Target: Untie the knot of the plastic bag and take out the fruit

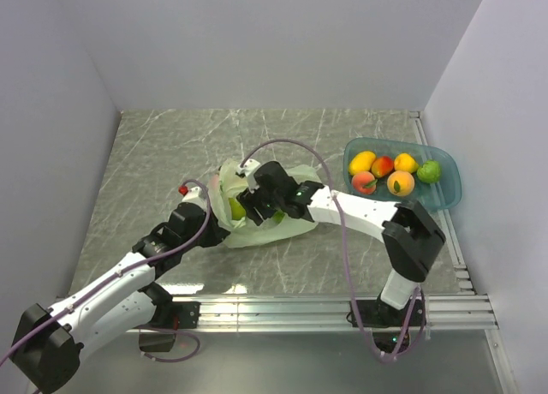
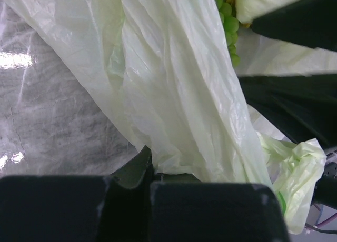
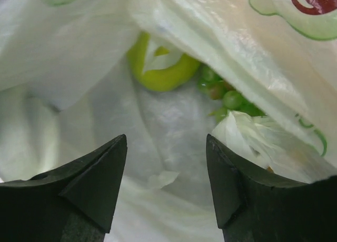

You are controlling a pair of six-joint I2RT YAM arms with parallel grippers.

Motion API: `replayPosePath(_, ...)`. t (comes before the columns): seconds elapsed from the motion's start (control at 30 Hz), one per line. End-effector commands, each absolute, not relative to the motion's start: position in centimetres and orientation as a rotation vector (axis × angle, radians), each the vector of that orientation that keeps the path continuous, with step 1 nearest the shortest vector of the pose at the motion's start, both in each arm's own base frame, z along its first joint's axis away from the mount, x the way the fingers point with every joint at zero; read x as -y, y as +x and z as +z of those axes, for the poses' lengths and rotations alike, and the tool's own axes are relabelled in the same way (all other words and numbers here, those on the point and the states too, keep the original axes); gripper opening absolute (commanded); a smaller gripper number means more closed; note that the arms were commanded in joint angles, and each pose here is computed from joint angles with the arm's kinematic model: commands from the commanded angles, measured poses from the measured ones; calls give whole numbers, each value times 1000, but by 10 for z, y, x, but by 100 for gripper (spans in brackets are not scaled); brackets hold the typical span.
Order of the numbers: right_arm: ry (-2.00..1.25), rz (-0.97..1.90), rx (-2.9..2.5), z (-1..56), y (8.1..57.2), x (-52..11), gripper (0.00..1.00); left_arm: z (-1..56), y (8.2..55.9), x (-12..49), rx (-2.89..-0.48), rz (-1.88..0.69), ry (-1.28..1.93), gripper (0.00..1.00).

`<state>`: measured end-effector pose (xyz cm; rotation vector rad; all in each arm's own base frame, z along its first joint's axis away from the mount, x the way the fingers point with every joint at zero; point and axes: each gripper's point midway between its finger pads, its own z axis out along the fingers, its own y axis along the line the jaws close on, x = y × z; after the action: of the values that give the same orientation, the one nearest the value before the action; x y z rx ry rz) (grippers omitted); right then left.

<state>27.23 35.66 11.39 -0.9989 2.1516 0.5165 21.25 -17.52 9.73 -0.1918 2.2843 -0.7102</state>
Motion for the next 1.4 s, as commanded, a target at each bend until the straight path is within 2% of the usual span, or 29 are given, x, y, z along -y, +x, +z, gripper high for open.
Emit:
replayPosePath(0.0,-935,356,-2131,116,309,-346,72,118,219,181,-2243,-741,-194,1)
replayPosePath(0.3,-868,255,-2220,69,333,-331,81,119,216,181,-2247,-748,-185,1)
replayPosePath(0.43,-878,259,-2258,49,334,-331,82,119,216,181,-2248,-748,-181,1)
replayPosePath(0.53,-906,288,-2277,38,327,-333,78,118,217,181,-2251,-747,-183,1)
replayPosePath(0.63,-877,329,-2284,38,322,-333,60,116,216,182,-2256,-748,-183,1)
replayPosePath(0.67,-881,341,-2280,40,319,-334,41,116,216,182,-2255,-748,-183,1)
replayPosePath(0.77,-887,378,-2258,52,312,-333,11,115,216,182,-2253,-750,-188,1)
replayPosePath(0.83,-908,451,-2229,68,302,-336,0,115,217,182,-2252,-751,-188,1)
replayPosePath(1.2,-931,721,-2038,166,259,-337,0,112,223,181,-2246,-728,-223,1)
replayPosePath(1.37,-883,754,-1932,216,255,-332,0,111,225,184,-2250,-735,-223,1)
